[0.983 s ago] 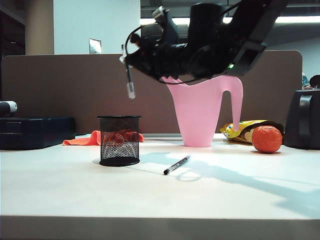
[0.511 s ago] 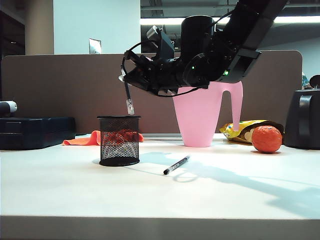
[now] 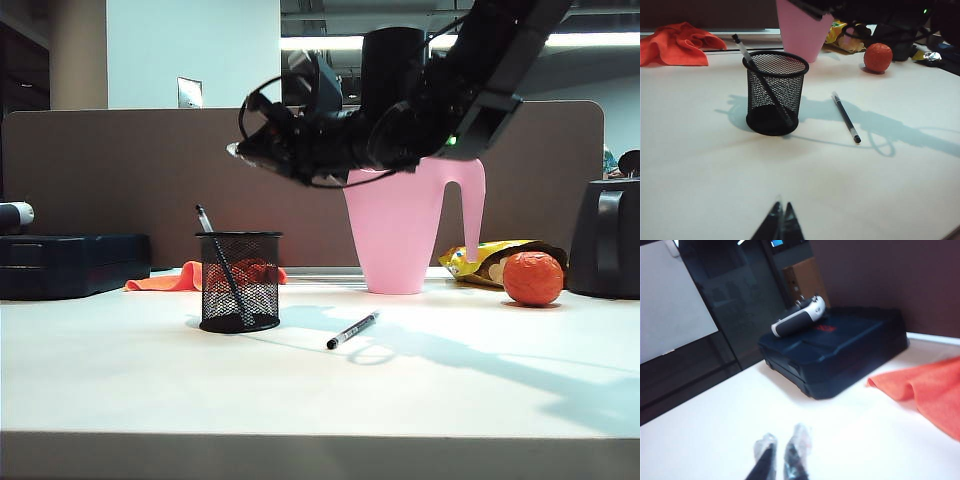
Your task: Pick up a few water-based pens and put them in the pen basket.
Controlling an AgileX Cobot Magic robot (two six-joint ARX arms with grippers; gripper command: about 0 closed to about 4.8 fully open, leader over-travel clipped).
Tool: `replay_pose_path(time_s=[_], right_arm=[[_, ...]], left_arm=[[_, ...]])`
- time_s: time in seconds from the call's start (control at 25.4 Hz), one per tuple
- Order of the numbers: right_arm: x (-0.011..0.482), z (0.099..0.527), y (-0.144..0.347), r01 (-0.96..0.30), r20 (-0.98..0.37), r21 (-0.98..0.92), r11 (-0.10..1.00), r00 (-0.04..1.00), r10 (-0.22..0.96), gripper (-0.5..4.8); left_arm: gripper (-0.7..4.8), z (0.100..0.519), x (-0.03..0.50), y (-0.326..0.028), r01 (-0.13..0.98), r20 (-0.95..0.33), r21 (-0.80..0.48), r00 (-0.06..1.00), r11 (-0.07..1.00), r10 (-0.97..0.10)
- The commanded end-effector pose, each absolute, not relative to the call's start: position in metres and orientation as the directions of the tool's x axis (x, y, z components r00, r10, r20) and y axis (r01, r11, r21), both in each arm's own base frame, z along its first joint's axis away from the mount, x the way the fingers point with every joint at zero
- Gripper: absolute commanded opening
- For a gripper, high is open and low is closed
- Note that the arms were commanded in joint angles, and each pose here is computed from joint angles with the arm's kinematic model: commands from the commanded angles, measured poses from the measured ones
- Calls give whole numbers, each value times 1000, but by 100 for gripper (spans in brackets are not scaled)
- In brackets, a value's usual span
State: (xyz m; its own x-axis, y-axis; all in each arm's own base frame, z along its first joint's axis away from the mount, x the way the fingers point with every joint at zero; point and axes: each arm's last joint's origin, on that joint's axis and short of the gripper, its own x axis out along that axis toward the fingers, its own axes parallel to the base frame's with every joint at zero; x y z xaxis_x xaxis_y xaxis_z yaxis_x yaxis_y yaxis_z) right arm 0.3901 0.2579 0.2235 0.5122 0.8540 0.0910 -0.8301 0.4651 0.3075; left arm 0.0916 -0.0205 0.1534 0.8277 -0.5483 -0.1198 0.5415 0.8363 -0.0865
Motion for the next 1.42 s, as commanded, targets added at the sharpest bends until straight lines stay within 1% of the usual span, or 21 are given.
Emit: replay_pose_path(time_s=[0.04, 0.2, 0.28, 0.31, 0.35, 0.39, 0.47, 0.51, 0.55, 0.59, 0.71, 0.83, 0.9, 0.98, 1.02, 1.42], right_arm=[[384, 245, 255, -824, 88, 315, 471, 520, 850, 41], [378, 259, 247, -742, -25, 364, 563, 596, 803, 45], [368, 270, 235, -619, -180, 393, 679, 673, 718, 45], [365, 272, 231, -568, -233, 391, 725, 701, 674, 45], [360, 274, 225, -476, -320, 369, 798, 741, 590, 45], [356, 274, 221, -420, -372, 349, 838, 759, 535, 45], [352, 272, 216, -350, -445, 314, 882, 767, 463, 46], [350, 269, 214, -323, -484, 297, 898, 760, 434, 58], [349, 266, 213, -315, -512, 291, 903, 746, 425, 79], [347, 262, 212, -305, -546, 282, 910, 728, 414, 113], [345, 251, 212, -287, -615, 263, 921, 686, 389, 187], [346, 235, 213, -256, -678, 227, 940, 651, 342, 236], [347, 227, 213, -246, -703, 213, 946, 634, 323, 241], [349, 218, 214, -233, -728, 195, 953, 617, 300, 272], [350, 213, 214, -229, -737, 188, 955, 610, 292, 276], [354, 176, 217, -212, -812, 151, 966, 530, 243, 286]], left_arm=[[-4, 154, 91, -21, 547, -118, -87, 824, 832, -554], [-4, 154, 91, -21, 547, -118, -87, 824, 833, -554], [-4, 154, 91, -21, 547, -118, -86, 824, 832, -554], [-4, 154, 91, -21, 547, -118, -86, 824, 832, -554], [-4, 154, 91, -21, 547, -118, -87, 824, 832, -554], [-4, 154, 91, -21, 547, -118, -86, 824, 832, -554], [-4, 154, 91, -21, 547, -118, -86, 824, 833, -554], [-4, 154, 91, -21, 547, -118, -87, 824, 833, -554], [-4, 154, 91, -21, 547, -118, -87, 825, 833, -553], [-4, 154, 91, -21, 546, -118, -86, 825, 833, -553], [-4, 154, 92, -21, 546, -118, -86, 825, 834, -552], [-4, 154, 92, -21, 546, -118, -86, 825, 834, -552], [-4, 154, 92, -21, 546, -118, -86, 825, 833, -553], [-4, 154, 92, -21, 546, -118, -86, 825, 833, -553], [-4, 154, 91, -21, 546, -118, -86, 825, 833, -553], [-4, 154, 91, -21, 546, -118, -86, 825, 833, -553]])
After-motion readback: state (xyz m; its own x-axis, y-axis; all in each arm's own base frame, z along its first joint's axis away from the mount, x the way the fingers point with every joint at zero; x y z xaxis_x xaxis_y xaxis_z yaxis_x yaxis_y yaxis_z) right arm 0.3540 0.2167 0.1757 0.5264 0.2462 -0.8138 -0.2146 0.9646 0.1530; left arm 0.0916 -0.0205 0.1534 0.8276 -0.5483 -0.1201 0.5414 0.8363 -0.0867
